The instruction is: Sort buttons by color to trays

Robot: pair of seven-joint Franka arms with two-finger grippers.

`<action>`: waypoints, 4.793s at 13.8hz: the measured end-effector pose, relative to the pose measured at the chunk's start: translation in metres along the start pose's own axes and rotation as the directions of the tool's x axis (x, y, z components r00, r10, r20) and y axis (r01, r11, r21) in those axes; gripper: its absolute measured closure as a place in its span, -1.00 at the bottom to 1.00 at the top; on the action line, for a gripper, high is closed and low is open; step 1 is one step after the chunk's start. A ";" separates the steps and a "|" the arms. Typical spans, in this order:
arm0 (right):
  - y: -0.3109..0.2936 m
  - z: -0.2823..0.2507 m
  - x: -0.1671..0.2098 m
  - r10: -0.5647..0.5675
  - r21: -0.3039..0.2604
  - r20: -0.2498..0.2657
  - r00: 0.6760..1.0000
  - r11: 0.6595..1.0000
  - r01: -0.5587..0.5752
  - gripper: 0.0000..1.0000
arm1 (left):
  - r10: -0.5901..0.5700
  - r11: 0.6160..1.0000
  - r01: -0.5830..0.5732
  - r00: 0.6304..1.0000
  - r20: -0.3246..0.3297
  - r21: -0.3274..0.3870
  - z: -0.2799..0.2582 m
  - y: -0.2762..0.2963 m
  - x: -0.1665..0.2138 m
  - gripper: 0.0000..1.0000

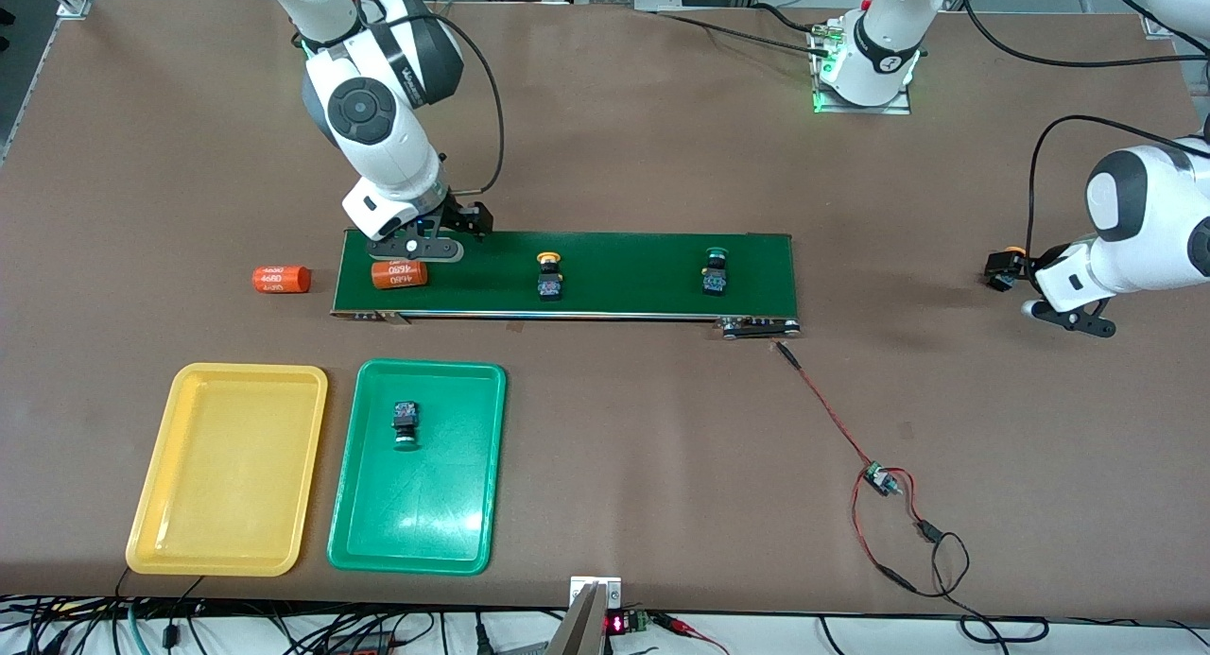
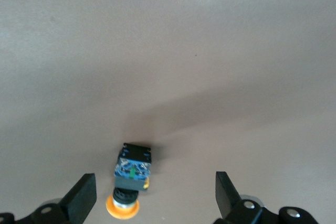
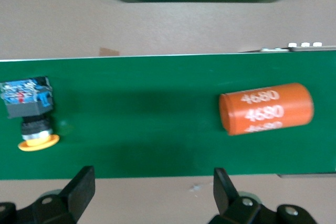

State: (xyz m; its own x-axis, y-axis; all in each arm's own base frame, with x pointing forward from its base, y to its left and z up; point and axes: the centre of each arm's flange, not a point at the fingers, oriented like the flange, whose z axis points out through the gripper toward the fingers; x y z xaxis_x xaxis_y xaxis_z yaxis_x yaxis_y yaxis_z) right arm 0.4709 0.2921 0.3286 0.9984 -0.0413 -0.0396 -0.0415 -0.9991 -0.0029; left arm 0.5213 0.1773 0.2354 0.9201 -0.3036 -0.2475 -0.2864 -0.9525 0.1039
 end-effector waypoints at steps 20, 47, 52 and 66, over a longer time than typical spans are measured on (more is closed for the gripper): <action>-0.037 0.038 -0.003 0.007 0.058 -0.077 0.997 0.998 -0.003 -1.00 | 0.382 0.924 -0.382 0.921 -0.069 0.012 0.056 -0.027 -0.027 -1.00; -0.008 0.067 0.034 0.024 0.023 -0.125 0.992 1.000 -0.021 0.15 | 0.469 0.881 -0.456 0.877 -0.107 0.127 0.031 -0.036 -0.035 0.15; 0.065 -0.031 0.087 -0.011 -0.057 -0.118 0.993 0.998 0.004 0.15 | 0.363 0.928 -0.355 0.930 -0.061 0.117 -0.013 0.063 0.017 0.15; 0.380 -0.013 0.213 -0.423 -0.192 -0.202 0.883 0.902 0.388 0.15 | -0.188 0.977 0.200 0.971 -0.147 0.073 -0.056 0.358 0.080 0.15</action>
State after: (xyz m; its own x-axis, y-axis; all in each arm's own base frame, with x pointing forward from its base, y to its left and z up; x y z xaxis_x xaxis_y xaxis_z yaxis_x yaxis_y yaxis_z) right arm 0.6685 -0.0968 0.3321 0.9074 0.3853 0.1681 0.3575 -0.9176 0.1737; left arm 0.5075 -0.1869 0.3068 0.9866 -0.1124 -0.1186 -0.1153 -0.9932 -0.0182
